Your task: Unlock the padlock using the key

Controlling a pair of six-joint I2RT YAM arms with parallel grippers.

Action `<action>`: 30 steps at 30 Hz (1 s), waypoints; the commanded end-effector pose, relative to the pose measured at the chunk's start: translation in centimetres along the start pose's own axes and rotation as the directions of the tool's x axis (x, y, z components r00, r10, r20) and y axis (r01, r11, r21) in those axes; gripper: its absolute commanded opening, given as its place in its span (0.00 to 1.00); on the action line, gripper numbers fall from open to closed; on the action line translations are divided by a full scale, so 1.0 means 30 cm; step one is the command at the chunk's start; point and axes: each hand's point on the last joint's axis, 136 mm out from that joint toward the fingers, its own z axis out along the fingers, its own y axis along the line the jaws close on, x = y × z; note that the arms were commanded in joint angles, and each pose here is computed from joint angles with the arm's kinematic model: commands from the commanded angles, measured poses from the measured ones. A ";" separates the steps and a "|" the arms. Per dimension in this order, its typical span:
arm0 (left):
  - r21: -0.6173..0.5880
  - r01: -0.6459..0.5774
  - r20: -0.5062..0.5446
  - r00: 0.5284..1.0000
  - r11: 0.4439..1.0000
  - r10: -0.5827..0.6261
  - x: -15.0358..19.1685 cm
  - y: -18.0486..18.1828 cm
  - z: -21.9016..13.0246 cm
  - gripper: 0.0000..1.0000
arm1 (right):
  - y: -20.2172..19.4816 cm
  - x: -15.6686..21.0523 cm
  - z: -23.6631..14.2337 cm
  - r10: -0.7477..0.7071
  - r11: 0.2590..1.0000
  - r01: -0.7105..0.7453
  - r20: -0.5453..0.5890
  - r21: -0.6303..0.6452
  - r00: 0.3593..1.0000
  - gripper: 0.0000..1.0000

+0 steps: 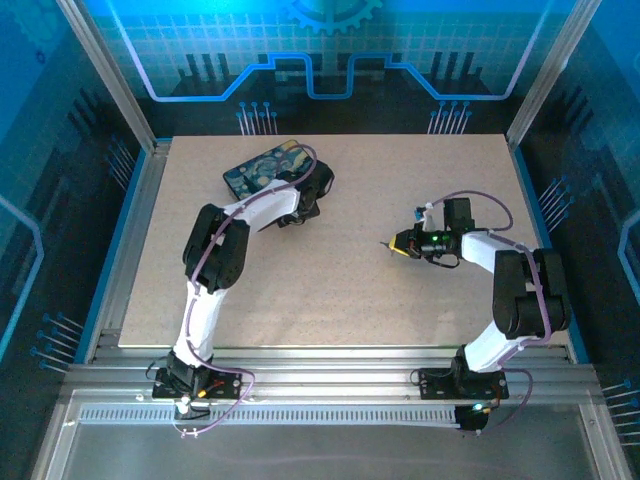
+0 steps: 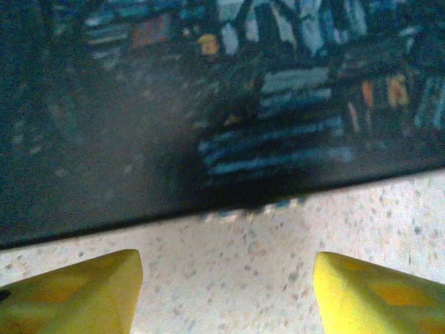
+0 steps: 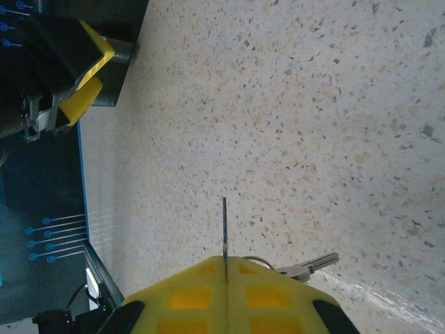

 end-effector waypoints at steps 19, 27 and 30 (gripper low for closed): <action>-0.076 0.037 0.121 0.992 0.996 -0.027 -0.068 -0.003 0.072 0.54 | 0.004 -0.011 0.045 -0.024 0.998 0.022 -0.027 -0.052 0.999 0.00; -0.070 -0.003 0.139 0.990 0.998 0.013 -0.080 -0.011 0.076 0.41 | 0.020 -0.004 0.037 -0.042 0.997 0.040 -0.030 -0.062 0.999 0.00; -0.063 -0.032 0.143 0.989 0.997 0.041 -0.085 -0.010 0.067 0.35 | 0.023 0.003 0.036 -0.051 0.997 0.049 -0.034 -0.058 0.998 0.00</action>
